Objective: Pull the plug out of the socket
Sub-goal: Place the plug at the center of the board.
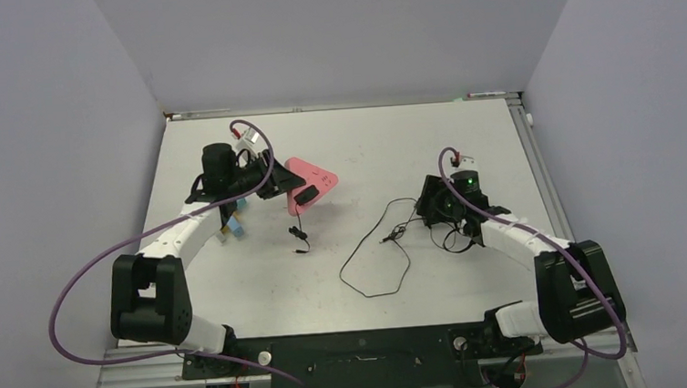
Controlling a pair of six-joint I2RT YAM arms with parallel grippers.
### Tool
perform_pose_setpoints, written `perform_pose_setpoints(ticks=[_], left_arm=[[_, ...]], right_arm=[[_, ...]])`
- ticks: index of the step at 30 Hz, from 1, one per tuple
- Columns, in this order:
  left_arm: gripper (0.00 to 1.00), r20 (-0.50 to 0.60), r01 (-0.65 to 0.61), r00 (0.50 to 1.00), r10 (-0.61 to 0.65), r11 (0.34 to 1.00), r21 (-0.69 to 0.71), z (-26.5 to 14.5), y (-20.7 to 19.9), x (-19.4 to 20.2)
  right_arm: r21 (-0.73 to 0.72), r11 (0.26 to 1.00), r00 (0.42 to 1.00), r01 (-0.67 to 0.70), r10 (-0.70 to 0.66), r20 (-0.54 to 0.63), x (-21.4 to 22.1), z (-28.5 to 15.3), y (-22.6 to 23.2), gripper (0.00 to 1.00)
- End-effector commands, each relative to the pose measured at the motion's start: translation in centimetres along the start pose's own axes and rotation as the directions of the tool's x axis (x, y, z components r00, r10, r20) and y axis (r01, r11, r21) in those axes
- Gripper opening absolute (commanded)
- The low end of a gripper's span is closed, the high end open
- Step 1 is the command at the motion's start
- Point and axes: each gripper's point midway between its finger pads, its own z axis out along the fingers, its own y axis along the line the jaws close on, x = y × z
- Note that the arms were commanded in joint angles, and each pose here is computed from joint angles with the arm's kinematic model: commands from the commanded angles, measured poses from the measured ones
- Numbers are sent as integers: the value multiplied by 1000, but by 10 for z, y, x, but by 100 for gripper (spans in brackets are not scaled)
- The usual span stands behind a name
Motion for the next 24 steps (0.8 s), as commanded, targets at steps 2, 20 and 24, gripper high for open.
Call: perform_pose_setpoints(ticks=[2, 20, 24], left_arm=[[0, 31, -68, 997, 67, 997, 39, 1, -15, -10], [0, -94, -73, 993, 77, 996, 43, 26, -25, 30], [0, -124, -89, 988, 95, 994, 56, 35, -30, 45]], right_arm=[[30, 999, 992, 17, -20, 123, -35, -20, -1, 92], [-326, 902, 935, 283, -183, 305, -55, -106, 160, 95], [-391, 881, 948, 265, -164, 273, -34, -115, 215, 95]])
